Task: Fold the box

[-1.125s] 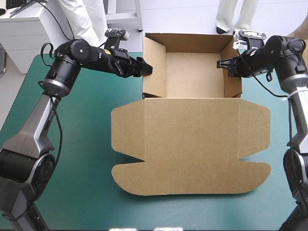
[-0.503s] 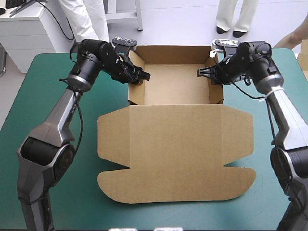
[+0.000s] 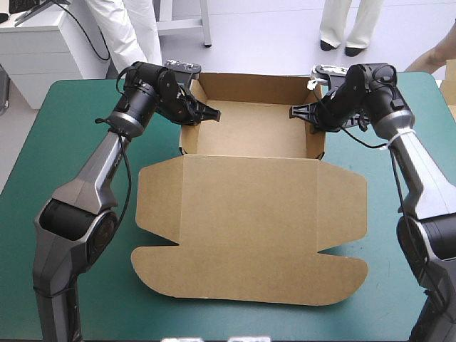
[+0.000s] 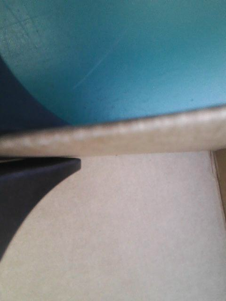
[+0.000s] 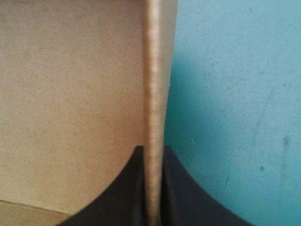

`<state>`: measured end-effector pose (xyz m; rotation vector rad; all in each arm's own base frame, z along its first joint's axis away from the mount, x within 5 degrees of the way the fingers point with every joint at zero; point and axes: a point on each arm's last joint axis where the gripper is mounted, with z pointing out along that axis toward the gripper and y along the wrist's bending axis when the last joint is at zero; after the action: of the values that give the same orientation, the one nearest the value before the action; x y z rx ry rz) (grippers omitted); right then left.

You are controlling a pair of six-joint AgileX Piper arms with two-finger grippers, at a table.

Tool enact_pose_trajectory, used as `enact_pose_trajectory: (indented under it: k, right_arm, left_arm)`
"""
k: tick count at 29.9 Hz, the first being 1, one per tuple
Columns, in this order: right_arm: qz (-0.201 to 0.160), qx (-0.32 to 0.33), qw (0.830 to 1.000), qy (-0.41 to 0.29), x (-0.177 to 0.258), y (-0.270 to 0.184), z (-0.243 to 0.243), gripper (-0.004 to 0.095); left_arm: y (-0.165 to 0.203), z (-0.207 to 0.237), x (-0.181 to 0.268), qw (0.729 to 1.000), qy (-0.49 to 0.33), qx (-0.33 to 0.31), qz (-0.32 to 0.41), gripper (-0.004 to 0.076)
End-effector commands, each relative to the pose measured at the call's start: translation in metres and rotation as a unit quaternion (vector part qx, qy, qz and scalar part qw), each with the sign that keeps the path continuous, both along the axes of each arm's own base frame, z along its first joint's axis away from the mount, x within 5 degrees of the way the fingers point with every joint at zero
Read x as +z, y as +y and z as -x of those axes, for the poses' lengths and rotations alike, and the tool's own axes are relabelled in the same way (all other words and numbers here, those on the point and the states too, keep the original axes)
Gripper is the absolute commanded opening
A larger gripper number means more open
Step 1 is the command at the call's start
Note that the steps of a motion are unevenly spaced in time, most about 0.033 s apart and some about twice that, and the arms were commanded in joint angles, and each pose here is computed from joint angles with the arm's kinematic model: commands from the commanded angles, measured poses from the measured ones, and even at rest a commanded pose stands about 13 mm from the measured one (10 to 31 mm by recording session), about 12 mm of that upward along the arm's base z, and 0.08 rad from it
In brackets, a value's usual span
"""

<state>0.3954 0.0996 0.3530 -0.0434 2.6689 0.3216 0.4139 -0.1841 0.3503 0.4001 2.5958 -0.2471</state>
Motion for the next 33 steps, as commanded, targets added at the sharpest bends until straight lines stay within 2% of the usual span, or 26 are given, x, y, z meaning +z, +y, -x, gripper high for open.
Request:
enact_pose_trajectory:
  k: [1,3,7,10,16,21,33]
  right_arm:
    - [-0.008,0.014,0.999,-0.031,0.021,-0.001,0.006,0.0000]
    - [0.002,0.016,1.000,-0.025,0.015,0.001,0.003,0.0000]
    - [0.058,0.036,0.997,-0.021,0.000,0.015,-0.002,0.0000]
    - [0.082,0.053,0.995,-0.011,-0.015,0.029,-0.006,0.0000]
    - [0.085,0.060,0.995,0.005,-0.039,0.042,-0.017,0.0000]
    - [0.109,0.061,0.992,0.019,-0.054,0.041,-0.023,0.0000]
    - [0.103,0.061,0.993,0.023,-0.059,0.043,-0.025,0.0000]
  left_arm:
    - [0.001,0.016,0.026,1.000,-0.016,-0.026,-0.006,-0.0032]
    - [-0.002,0.015,0.021,1.000,-0.012,-0.025,-0.011,-0.0032]
    - [-0.006,0.011,0.011,1.000,-0.004,-0.023,-0.019,-0.0032]
    - [-0.009,0.005,-0.001,0.999,0.008,-0.020,-0.028,-0.0032]
    - [-0.009,-0.004,-0.018,0.999,0.013,-0.006,-0.051,-0.0032]
    - [-0.011,-0.011,-0.032,0.998,0.022,-0.004,-0.057,-0.0032]
    - [-0.019,-0.022,-0.064,0.997,0.054,-0.008,-0.056,-0.0032]
